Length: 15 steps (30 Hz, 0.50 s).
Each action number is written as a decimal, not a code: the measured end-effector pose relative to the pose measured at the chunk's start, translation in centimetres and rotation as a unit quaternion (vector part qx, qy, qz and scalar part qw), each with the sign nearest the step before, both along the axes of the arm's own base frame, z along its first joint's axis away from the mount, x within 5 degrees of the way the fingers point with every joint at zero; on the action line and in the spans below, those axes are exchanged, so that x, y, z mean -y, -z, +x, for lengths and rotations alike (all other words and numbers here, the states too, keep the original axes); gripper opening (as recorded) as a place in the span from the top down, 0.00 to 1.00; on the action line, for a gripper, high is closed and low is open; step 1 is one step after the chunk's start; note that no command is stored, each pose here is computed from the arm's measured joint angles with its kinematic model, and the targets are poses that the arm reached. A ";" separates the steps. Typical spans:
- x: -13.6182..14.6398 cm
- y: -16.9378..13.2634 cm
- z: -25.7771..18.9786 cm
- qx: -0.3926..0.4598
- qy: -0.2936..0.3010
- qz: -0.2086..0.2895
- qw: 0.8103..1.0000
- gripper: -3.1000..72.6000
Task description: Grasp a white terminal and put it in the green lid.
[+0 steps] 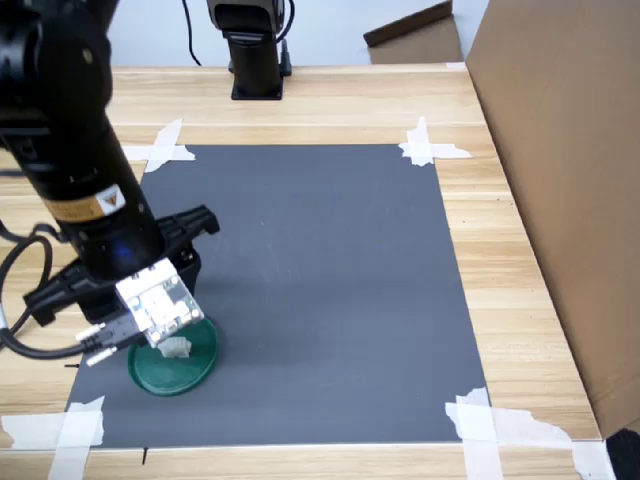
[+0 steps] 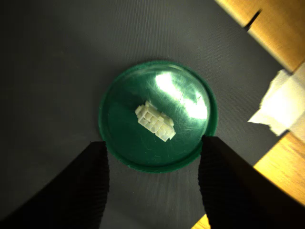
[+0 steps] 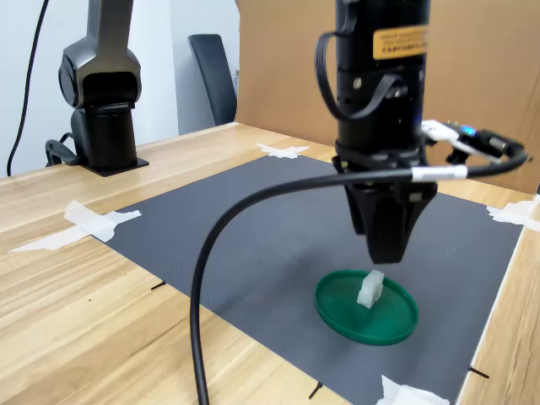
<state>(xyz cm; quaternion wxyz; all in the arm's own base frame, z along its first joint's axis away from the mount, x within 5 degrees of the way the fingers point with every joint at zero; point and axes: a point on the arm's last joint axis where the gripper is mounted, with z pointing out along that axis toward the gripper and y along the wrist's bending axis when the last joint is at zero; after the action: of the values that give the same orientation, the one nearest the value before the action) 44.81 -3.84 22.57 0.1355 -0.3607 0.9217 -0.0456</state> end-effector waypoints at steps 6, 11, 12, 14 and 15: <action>-0.7 -6.7 -2.5 0.063 0.003 0.024 0.998 0.32; -1.0 -8.1 -4.9 0.083 0.005 0.025 0.996 0.35; -1.1 -8.2 -5.4 0.087 0.004 0.026 0.996 0.38; -1.3 -8.3 -6.4 0.088 -0.001 0.034 0.996 0.46; -1.4 -8.8 -6.9 0.100 -0.005 0.036 0.994 0.50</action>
<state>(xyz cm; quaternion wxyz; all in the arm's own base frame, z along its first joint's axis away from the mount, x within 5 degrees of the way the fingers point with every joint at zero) 37.94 -2.39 31.40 0.2400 -0.3536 0.9028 -0.0474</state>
